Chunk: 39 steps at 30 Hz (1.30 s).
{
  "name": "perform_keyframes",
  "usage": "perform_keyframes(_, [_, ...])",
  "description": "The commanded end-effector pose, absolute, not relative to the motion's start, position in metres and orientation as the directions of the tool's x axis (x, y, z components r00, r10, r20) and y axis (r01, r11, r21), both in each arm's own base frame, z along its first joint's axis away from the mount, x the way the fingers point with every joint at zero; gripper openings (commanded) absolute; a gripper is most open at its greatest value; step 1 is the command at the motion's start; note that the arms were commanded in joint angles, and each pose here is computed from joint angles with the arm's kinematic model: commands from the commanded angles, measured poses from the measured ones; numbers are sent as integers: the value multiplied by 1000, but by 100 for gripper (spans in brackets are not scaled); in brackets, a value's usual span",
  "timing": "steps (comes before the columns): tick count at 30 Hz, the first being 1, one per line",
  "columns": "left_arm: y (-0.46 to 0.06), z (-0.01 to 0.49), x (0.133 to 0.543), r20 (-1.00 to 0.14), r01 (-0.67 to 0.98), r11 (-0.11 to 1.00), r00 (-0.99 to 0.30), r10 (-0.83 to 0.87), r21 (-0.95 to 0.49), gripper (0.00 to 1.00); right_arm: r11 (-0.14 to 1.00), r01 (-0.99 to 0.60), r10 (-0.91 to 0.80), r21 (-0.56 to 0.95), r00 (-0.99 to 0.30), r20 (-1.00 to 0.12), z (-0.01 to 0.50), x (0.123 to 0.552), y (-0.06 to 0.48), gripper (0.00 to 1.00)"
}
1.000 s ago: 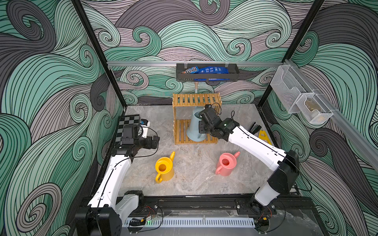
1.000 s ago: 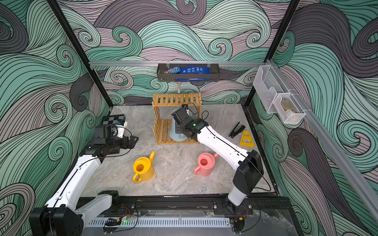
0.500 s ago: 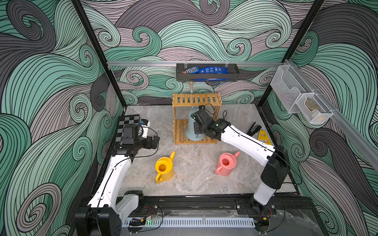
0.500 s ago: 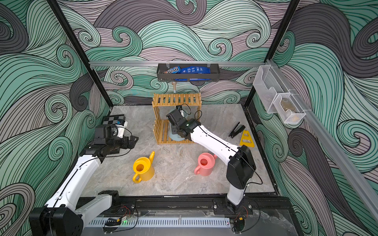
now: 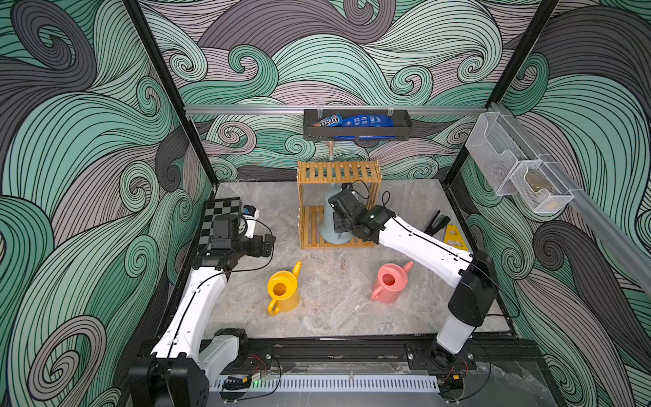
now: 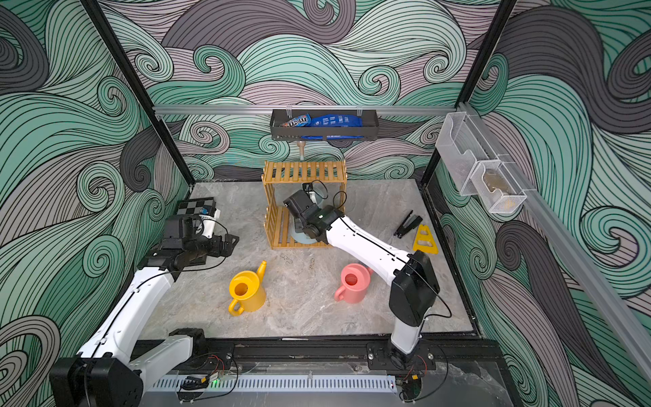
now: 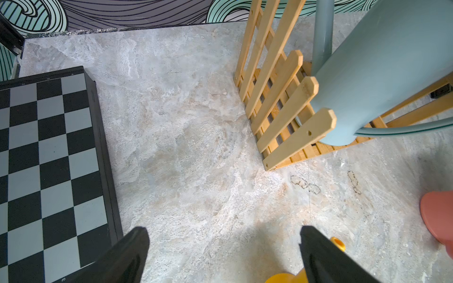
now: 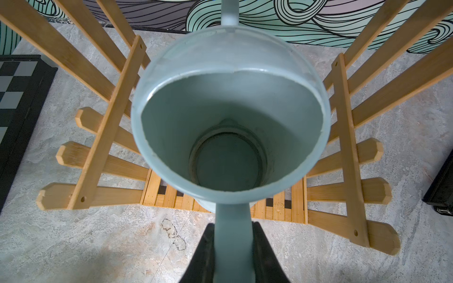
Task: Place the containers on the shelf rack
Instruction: Place the spray bottle on the shelf.
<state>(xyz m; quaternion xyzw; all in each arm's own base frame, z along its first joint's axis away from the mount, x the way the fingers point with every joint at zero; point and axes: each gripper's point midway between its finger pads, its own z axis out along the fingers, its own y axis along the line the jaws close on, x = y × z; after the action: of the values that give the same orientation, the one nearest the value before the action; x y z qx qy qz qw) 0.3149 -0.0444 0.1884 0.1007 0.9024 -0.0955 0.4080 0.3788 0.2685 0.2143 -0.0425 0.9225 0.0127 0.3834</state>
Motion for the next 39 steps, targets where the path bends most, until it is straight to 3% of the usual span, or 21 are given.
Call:
perform_keyframes(1, [-47,193,318,-766,278,958,-630,124,-74,99,999,-49,-25,10,-660,-751,233,383,265,0])
perform_keyframes(4, [-47,192,317,-765,277,958,-632,124,-74,99,999,-49,-23,12,-658,-753,235,383,265,1])
perform_keyframes(11, [-48,193,317,-766,281,957,-630,126,-74,99,998,-60,-32,10,-662,-749,236,383,267,23])
perform_keyframes(23, [-49,193,317,-767,285,956,-629,128,-74,99,996,-72,-7,53,-654,-756,246,380,272,48])
perform_keyframes(39, [-49,194,317,-767,286,956,-627,132,-69,99,976,-127,39,174,-689,-723,247,364,291,50])
